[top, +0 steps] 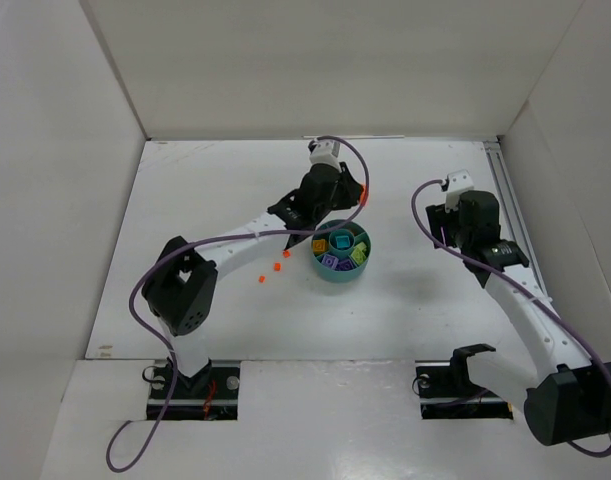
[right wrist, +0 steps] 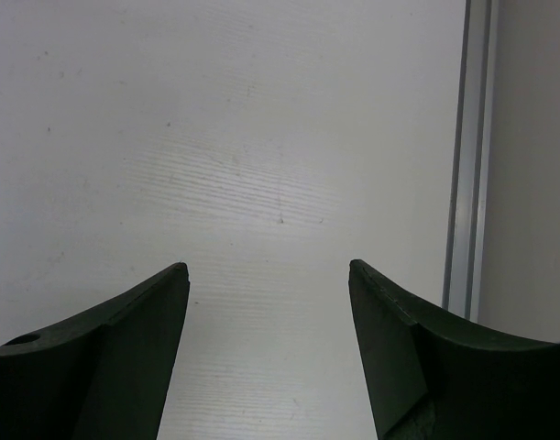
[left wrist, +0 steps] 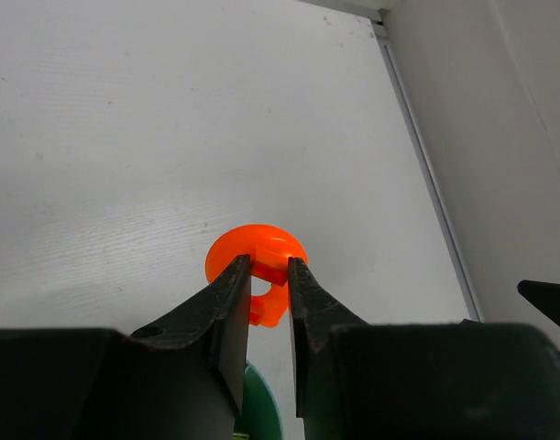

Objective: Sort the legos into containers by color

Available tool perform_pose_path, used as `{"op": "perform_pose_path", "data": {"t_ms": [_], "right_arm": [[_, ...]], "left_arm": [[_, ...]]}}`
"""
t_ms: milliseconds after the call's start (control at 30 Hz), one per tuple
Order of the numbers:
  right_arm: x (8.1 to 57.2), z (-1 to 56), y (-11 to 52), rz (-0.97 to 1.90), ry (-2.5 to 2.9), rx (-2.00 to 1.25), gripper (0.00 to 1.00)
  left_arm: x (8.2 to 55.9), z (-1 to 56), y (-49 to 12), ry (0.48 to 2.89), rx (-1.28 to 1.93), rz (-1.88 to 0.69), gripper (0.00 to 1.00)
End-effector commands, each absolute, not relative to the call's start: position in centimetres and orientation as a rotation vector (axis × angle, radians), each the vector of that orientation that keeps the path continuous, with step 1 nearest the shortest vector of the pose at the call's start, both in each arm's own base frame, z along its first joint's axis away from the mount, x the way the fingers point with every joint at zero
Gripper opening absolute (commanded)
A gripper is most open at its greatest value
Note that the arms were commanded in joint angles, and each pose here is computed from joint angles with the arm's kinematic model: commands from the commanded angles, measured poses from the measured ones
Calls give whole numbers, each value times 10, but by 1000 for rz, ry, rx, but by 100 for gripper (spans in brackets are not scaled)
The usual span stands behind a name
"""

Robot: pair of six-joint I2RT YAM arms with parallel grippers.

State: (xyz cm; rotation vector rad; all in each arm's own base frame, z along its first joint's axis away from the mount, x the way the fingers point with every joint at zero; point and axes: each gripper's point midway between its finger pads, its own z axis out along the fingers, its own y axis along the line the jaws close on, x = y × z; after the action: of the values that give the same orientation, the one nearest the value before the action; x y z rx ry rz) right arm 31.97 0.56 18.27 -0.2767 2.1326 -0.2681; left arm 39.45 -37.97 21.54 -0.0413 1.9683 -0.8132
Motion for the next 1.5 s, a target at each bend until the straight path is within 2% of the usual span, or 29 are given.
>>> {"op": "perform_pose_path", "data": {"t_ms": [0, 433, 733, 1167, 1267, 1300, 1467], "right_arm": [[329, 192, 7, -241, 2076, -271, 75], [328, 185, 9, -231, 2094, -283, 75], [331, 180, 13, -212, 2101, -296, 75], [332, 182, 15, -202, 2092, -299, 75], [331, 175, 15, -203, 2110, -304, 75], [331, 175, 16, -193, 2109, -309, 75], [331, 175, 16, -193, 2109, -309, 75]], "left_arm": [[397, 235, -384, 1874, -86, -882, 5], [373, 191, -386, 1983, -79, -825, 4], [359, 175, -378, 2027, -103, -711, 4], [350, 160, -370, 2073, -120, -675, 4], [349, 161, -365, 2076, -112, -650, 12], [349, 161, -365, 2077, -112, -650, 19], [345, 170, -367, 2061, -96, -664, 31]]}}
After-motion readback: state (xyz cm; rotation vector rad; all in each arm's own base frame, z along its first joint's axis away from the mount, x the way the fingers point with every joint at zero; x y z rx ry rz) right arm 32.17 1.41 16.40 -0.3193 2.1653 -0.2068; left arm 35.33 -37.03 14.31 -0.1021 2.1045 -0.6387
